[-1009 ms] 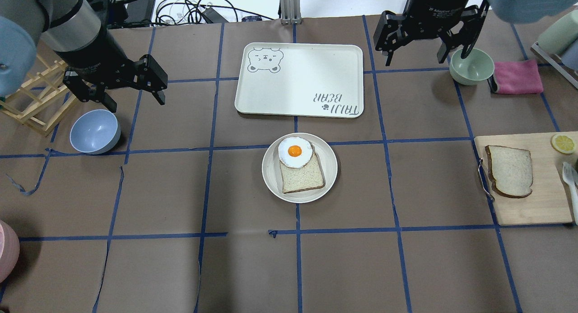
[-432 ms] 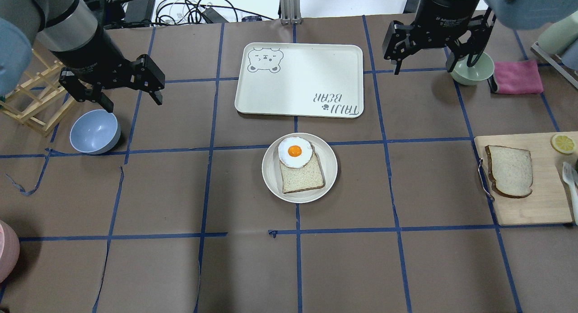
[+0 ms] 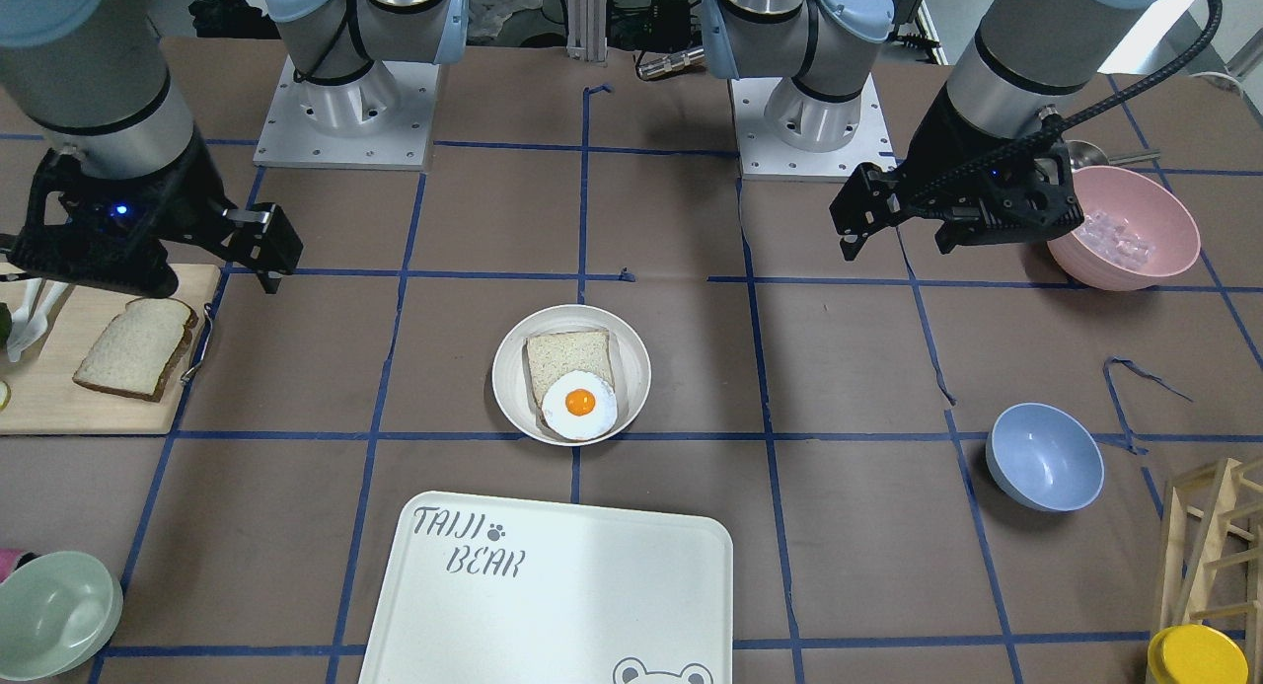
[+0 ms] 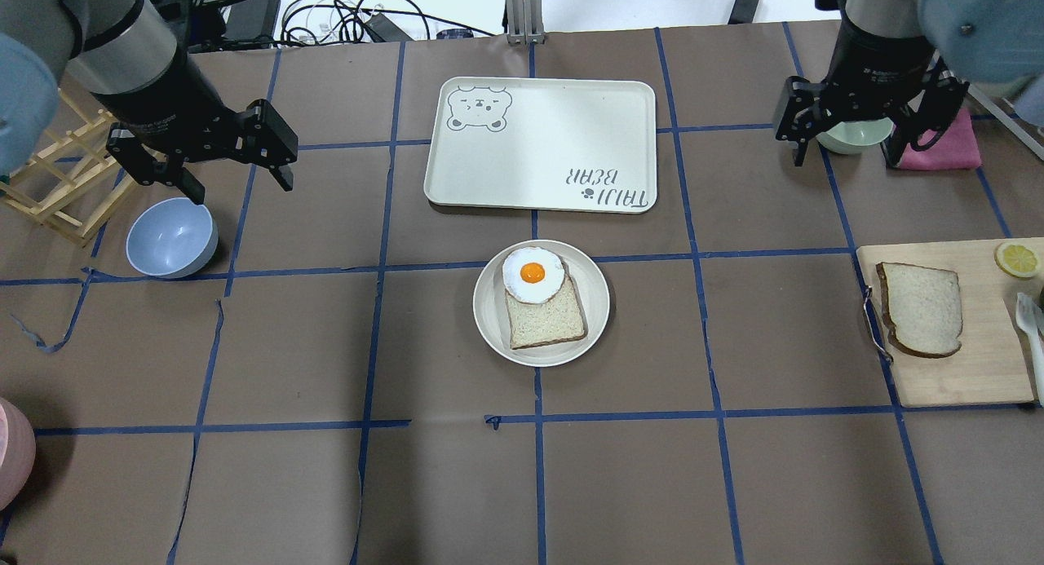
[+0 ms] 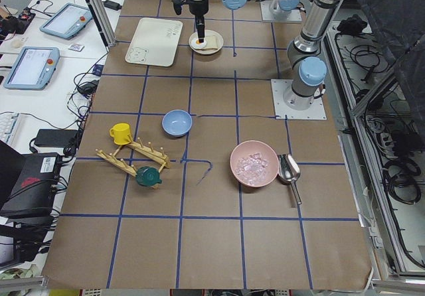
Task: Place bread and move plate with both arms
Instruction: 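Lower the right gripper over the bread slice on the cutting board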
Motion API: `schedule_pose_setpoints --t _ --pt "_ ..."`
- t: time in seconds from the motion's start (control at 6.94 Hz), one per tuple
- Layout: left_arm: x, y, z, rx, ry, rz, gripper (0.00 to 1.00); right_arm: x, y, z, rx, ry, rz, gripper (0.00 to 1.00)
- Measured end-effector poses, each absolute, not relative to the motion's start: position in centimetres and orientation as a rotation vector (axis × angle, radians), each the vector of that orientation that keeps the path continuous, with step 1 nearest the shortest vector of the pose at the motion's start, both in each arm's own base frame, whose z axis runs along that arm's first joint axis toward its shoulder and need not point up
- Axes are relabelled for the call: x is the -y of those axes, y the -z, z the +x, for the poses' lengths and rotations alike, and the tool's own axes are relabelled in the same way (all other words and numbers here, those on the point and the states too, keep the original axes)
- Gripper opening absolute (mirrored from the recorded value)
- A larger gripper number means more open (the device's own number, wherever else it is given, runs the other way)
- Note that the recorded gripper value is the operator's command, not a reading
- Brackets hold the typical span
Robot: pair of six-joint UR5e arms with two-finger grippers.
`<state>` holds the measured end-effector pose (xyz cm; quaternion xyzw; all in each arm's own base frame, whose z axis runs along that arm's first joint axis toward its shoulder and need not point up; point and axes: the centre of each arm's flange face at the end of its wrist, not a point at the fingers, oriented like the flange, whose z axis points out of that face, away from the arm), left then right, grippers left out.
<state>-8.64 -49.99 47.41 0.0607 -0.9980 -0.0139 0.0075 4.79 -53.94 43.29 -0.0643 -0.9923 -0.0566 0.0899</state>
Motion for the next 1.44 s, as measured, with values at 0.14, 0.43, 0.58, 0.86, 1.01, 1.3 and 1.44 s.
schedule_pose_setpoints --t 0.14,0.43,0.58,0.86,1.01,1.3,1.44 --pt "50.0 -47.4 -8.6 3.121 0.045 0.191 1.0 53.7 -40.9 2.0 2.954 0.197 -0.172 1.0" --pt "50.1 -47.2 -8.6 3.12 0.05 0.192 1.0 52.6 -34.9 -3.6 2.945 0.151 -0.177 1.0" --pt "50.2 -47.0 -8.5 3.117 0.055 0.194 1.0 51.9 -31.5 -5.9 2.936 0.104 -0.185 0.95" --pt "50.4 -46.8 -8.3 3.115 0.059 0.203 1.0 50.8 -25.1 -8.4 2.905 0.098 -0.158 0.81" --pt "50.5 -46.7 -8.2 3.116 0.062 0.204 1.0 51.0 -23.0 -8.8 2.898 0.11 -0.15 0.78" --pt "50.8 -46.2 -8.1 3.122 0.08 0.205 1.0 51.0 -20.7 -9.1 2.894 0.151 -0.151 0.78" --pt "50.7 -46.3 -8.1 3.124 0.075 0.205 1.0 50.8 -20.2 -9.2 2.883 0.172 -0.15 0.72"
